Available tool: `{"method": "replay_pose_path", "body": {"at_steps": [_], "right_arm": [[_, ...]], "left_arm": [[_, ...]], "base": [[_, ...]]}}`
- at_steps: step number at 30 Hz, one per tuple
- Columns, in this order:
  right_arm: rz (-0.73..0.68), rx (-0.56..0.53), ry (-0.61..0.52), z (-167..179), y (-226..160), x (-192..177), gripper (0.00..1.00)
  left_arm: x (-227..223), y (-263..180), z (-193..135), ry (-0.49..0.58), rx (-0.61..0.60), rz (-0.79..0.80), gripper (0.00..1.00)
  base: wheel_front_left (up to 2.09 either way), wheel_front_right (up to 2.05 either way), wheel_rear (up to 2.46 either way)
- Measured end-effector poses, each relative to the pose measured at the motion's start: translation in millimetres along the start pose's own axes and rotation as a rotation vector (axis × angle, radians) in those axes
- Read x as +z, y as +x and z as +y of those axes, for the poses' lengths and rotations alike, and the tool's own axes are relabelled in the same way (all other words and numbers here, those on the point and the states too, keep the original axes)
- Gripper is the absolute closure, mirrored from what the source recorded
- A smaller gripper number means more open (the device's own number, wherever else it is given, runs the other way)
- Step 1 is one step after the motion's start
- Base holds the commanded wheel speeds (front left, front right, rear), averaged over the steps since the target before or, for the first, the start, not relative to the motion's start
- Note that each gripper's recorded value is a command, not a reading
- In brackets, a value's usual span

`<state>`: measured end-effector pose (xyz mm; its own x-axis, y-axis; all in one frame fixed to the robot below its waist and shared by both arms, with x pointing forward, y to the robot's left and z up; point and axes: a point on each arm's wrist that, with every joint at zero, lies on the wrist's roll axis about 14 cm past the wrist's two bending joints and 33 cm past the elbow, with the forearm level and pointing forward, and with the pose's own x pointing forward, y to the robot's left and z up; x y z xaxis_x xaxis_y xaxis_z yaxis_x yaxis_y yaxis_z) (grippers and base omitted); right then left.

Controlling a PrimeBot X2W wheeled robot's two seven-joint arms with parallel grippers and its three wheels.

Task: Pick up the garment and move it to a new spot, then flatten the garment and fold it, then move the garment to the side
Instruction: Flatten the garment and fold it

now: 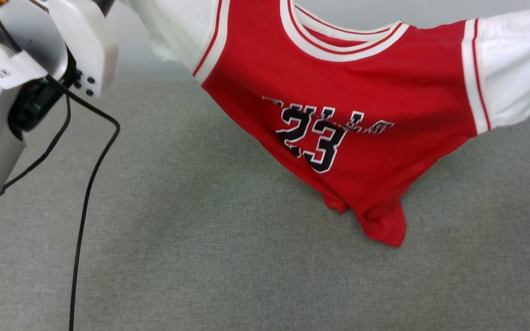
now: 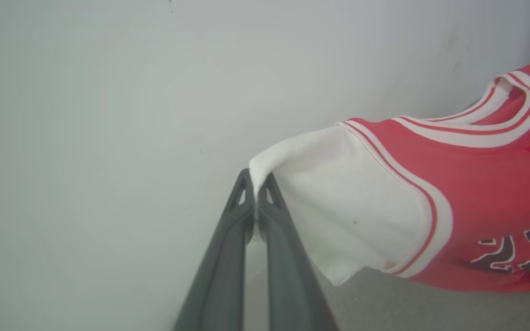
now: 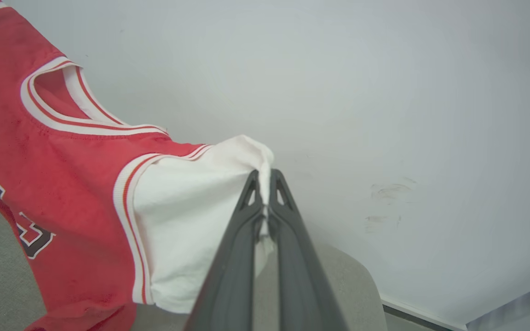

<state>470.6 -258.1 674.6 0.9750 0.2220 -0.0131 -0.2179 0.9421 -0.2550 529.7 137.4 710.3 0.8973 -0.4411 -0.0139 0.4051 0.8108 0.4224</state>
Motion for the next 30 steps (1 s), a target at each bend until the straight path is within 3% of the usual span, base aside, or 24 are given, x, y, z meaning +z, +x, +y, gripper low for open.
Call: {"method": "replay_pose_path", "body": {"at_steps": [7,13,20,30], "right_arm": [[-0.108,-0.031,-0.046,-12,-9,55,1.0],[-0.165,-0.045,-0.07,-17,-13,86,1.0],[-0.177,-0.052,-0.07,-23,3,100,1.0],[-0.114,-0.059,-0.116,-30,69,90,1.0]], "left_arm": [[73,-18,10,0.048,0.05,-0.186,1.0],[109,-29,18,0.068,0.078,-0.264,1.0],[114,-19,21,0.071,0.076,-0.276,1.0],[92,33,44,0.022,0.119,-0.279,1.0]], "base": [[0.0,0.0,0.0],[0.0,0.0,0.0],[0.0,0.0,0.0],[0.0,0.0,0.0]]}}
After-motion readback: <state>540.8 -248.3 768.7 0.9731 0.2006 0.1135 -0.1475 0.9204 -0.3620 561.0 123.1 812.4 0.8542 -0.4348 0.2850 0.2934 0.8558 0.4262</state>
